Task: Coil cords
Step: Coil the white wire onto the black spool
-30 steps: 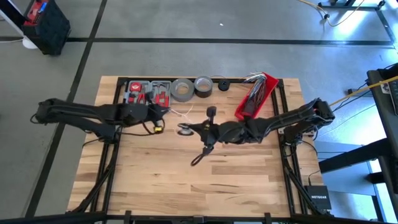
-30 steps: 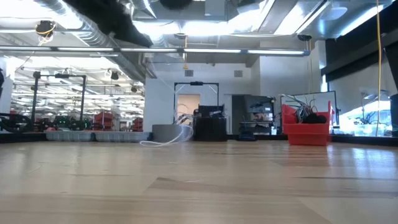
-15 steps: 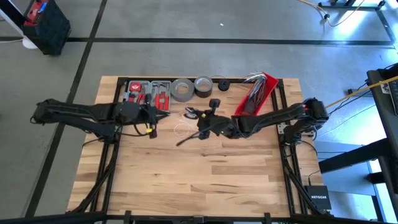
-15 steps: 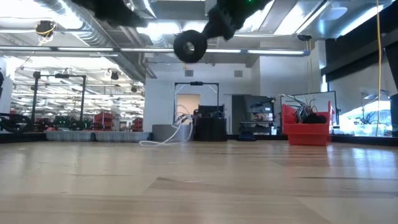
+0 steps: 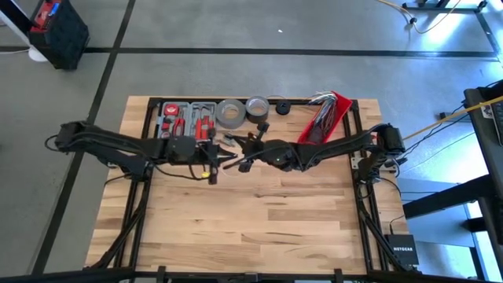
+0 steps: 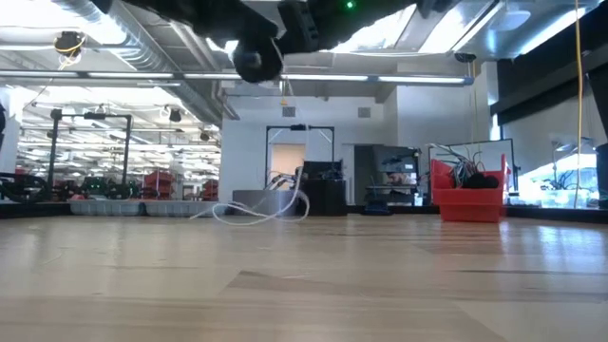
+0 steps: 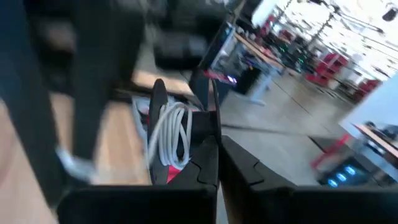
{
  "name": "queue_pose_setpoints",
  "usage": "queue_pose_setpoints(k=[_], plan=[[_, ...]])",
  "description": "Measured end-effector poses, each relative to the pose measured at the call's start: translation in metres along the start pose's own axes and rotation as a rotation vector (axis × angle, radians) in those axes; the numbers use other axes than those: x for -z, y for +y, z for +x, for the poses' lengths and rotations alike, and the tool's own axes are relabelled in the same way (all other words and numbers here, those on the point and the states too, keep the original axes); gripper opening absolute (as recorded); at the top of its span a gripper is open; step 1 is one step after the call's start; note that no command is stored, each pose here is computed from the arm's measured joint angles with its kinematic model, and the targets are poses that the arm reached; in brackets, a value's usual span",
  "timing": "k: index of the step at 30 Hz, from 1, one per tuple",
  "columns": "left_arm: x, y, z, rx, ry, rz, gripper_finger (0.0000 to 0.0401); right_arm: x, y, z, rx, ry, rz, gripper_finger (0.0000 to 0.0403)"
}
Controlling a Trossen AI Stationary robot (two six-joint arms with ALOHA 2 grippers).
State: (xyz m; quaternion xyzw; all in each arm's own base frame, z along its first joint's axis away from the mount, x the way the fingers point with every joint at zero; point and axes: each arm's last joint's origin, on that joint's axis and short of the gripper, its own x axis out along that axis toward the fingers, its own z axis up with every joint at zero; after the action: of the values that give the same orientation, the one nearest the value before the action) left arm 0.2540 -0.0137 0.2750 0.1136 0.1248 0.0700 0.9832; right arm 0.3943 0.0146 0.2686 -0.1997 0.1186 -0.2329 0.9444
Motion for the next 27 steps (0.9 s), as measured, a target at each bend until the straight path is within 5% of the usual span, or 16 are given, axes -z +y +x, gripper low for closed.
queue_pose_setpoints(k=[11, 27], plan=[[0.010, 0.012, 0.016, -0.064, 0.039, -0.010, 0.0007, -0.026, -0.013, -0.006, 0.042, -0.193, 0.111, 0.0005], [0.015, 0.014, 0.018, -0.060, 0.077, 0.003, 0.0008, -0.103, -0.042, -0.059, 0.089, -0.415, 0.068, 0.0005]])
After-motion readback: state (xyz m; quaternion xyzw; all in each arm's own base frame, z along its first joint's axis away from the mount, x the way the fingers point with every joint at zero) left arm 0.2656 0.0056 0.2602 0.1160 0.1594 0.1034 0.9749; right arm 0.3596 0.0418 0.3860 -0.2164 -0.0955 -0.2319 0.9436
